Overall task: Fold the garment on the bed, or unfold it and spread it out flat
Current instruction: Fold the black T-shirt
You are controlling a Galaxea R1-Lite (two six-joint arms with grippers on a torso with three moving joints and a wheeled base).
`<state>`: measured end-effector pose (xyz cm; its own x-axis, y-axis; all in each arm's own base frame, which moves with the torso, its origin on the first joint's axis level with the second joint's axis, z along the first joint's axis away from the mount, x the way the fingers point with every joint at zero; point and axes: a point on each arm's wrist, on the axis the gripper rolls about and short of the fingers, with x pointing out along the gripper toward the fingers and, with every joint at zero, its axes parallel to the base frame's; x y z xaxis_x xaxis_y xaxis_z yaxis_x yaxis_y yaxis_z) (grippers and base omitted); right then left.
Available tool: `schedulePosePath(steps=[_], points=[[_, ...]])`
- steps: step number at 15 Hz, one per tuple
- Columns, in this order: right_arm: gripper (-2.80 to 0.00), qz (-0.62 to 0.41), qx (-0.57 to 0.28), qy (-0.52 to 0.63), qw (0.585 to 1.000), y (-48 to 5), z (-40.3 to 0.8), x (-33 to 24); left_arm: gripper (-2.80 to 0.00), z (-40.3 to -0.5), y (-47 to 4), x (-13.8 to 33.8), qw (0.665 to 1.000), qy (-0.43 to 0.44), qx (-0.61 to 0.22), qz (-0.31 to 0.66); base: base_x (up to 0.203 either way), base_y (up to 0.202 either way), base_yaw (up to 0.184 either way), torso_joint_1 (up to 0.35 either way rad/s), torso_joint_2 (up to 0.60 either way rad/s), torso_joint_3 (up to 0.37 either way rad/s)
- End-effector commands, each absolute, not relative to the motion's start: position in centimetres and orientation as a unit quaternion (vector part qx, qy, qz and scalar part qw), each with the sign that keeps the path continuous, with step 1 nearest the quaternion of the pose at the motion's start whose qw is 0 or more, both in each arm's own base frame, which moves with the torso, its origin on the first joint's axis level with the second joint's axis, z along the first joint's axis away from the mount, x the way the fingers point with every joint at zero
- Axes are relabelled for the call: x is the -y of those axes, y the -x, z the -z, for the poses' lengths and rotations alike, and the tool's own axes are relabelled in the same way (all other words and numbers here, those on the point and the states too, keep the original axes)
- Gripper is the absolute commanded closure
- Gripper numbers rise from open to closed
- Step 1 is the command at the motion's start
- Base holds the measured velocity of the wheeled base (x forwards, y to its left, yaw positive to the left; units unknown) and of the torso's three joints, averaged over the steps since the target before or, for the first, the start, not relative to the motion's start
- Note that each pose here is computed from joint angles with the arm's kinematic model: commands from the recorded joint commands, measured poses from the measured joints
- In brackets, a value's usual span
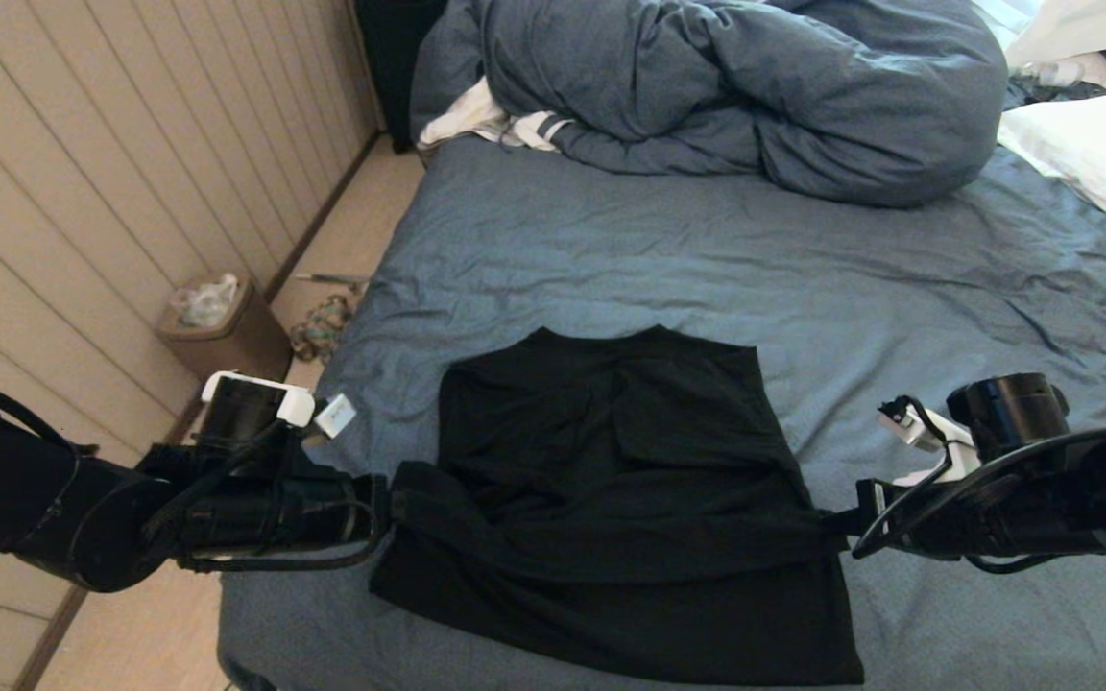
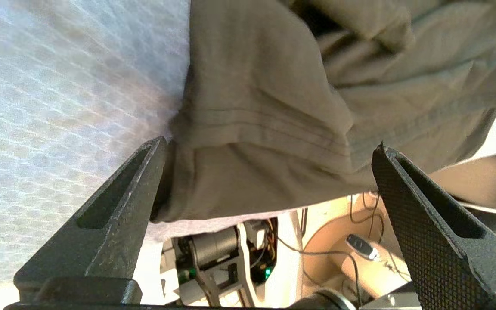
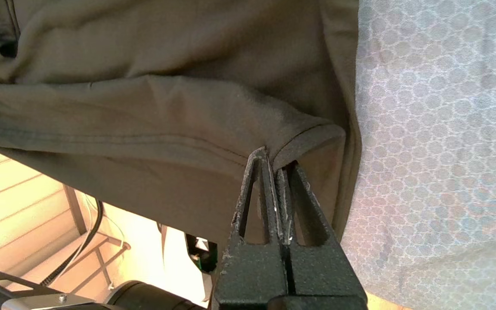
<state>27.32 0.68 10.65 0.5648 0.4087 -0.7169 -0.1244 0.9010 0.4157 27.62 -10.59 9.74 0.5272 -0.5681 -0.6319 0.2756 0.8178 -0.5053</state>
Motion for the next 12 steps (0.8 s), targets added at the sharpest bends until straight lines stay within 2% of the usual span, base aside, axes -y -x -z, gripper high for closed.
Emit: schedulePosePath(steps=[1,7,12], points=[[0.0,-0.155,-0.442,-0.162,0.869,-27.3,-10.6,-0.7,-2.8,-10.0,-27.7,10.3,0.859,0.178,-0.413,0.245,0.0,0.0,0.0,0.0,0.0,0.0],[0.0,-0.154,-0.442,-0.163,0.869,-27.3,-10.6,-0.7,-2.8,-9.2,-29.5,11.0,0.856,0.179,-0.418,0.246,0.0,0.0,0.0,0.0,0.0,0.0],[0.0,-0.154,-0.446,-0.163,0.866,-27.4,-10.3,-0.7,-2.8,-10.2,-29.7,11.2,0.86,0.181,-0.404,0.255,0.0,0.0,0.0,0.0,0.0,0.0]])
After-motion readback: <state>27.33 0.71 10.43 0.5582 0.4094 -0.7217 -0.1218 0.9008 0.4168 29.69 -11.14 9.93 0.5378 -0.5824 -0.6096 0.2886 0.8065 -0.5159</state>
